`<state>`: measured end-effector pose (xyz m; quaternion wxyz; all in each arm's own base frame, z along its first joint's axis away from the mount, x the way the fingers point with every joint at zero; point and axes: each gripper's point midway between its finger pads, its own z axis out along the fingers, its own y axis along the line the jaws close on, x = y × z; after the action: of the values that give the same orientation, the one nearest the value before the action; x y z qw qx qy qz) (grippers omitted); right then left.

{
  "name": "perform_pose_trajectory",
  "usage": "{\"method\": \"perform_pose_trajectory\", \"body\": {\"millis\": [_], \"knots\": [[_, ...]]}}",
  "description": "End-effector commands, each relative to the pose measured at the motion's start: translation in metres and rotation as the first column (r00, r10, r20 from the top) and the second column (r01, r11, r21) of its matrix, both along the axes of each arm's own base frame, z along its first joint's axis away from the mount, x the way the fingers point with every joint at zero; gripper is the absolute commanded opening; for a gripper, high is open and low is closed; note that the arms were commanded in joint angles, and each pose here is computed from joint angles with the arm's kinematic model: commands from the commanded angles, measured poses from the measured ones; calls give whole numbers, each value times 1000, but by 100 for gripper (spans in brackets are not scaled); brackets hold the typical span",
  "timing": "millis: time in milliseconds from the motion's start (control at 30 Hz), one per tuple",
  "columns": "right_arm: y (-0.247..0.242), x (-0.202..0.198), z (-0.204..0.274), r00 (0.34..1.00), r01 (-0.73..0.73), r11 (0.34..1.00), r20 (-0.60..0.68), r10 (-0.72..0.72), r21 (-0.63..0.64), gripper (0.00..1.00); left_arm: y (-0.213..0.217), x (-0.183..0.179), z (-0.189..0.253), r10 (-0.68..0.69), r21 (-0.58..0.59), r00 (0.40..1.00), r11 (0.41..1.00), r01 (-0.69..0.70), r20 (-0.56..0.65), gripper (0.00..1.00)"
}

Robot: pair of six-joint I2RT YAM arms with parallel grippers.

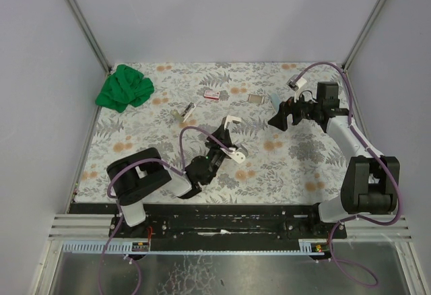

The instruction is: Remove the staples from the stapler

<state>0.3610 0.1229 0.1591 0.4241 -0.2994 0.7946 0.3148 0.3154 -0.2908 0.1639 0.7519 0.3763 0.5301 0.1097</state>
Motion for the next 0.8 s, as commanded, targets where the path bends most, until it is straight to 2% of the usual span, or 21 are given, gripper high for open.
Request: {"method": "perform_pose_trajectory", "body": {"millis": [0,33,100,133,200,300,433,600,700,767], "knots": [[2,0,22,998,-11,1000,67,9,27,99,-3,-3,17,-16,-112,1000,994,15,-6,0],[2,0,21,998,-12,1000,63,10,29,99,-6,-7,24,-52,-134,998,990,49,-18,0],[3,-1,19,998,-14,999,60,12,31,99,-31,-30,15,-270,-87,954,962,260,-132,0],[4,-2,19,998,-21,999,58,19,36,99,-34,-35,6,-301,-79,931,954,291,-208,0],[6,-4,18,998,-38,998,53,36,48,99,-26,-26,7,-240,-89,946,970,226,-216,0],[8,-5,19,997,-55,997,58,52,58,99,-7,-7,26,-84,-108,989,992,72,-119,0],[10,-6,21,996,-67,996,62,63,66,99,-9,-7,34,-101,-99,988,991,89,-118,0],[13,-13,24,993,-99,992,74,94,76,99,-11,-3,14,-79,-73,986,995,69,-148,0],[17,-23,25,983,-159,984,103,150,76,99,-13,2,7,-88,-96,970,993,67,-226,0],[21,-31,26,974,-201,976,122,191,78,99,-17,4,2,-128,-125,939,988,93,-320,0]]}}
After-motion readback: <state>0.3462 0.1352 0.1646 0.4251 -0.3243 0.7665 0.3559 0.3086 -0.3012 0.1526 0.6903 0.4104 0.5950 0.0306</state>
